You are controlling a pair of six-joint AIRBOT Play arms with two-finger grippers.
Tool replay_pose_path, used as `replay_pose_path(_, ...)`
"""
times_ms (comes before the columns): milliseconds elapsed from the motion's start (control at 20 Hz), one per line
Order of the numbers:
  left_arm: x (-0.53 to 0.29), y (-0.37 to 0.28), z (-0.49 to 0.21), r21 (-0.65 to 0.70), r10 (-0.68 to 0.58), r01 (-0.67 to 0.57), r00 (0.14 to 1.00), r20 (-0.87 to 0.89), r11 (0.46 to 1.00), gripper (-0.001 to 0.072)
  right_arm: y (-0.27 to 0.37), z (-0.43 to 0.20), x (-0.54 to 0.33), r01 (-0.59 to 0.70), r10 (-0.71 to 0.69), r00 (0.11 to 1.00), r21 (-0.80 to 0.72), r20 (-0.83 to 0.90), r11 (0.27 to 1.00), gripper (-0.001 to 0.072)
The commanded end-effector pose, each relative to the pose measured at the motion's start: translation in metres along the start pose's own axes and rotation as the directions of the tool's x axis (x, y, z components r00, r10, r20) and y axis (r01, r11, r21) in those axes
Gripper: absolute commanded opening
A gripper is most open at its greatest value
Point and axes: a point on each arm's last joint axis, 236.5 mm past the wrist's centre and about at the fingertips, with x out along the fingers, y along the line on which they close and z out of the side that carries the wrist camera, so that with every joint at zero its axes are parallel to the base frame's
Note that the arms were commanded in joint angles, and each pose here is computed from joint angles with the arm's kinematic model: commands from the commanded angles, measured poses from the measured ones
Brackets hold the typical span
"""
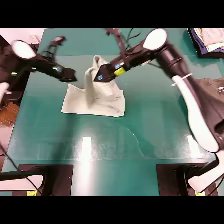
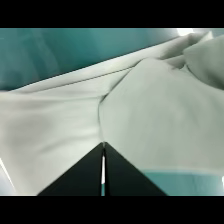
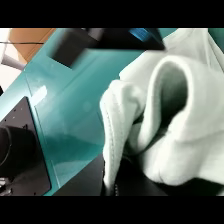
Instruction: Fold the shirts.
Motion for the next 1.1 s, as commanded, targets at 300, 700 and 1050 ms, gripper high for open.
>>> replay_pose_path(300, -0.073, 0.028, -0.006, -0.036, 0.086, -0.084, 0.994, 0.064, 0.996, 0.0026, 0.012, 0.043, 0.137, 0.031, 0.005, 0.971, -0.147, 0.238, 0.989, 0.0707)
replay_pose_path(700, -0.059, 0.032, -0.022, -0.058, 0.077, -0.076, 0.997, 0.018, 0.995, 0.0026, -0.047, -0.003, 0.014, 0.079, -0.082, 0.991, 0.032, 0.104, 0.996, 0.0693)
replay_pose_path(1050, 0.030, 0.086, -0.048, -0.216, 0.104, -0.110, 0.994, -0.037, 0.970, 0.0498, -0.106, -0.093, -0.059, 0.142, -0.151, 0.989, 0.289, 0.008, 0.947, 0.0690)
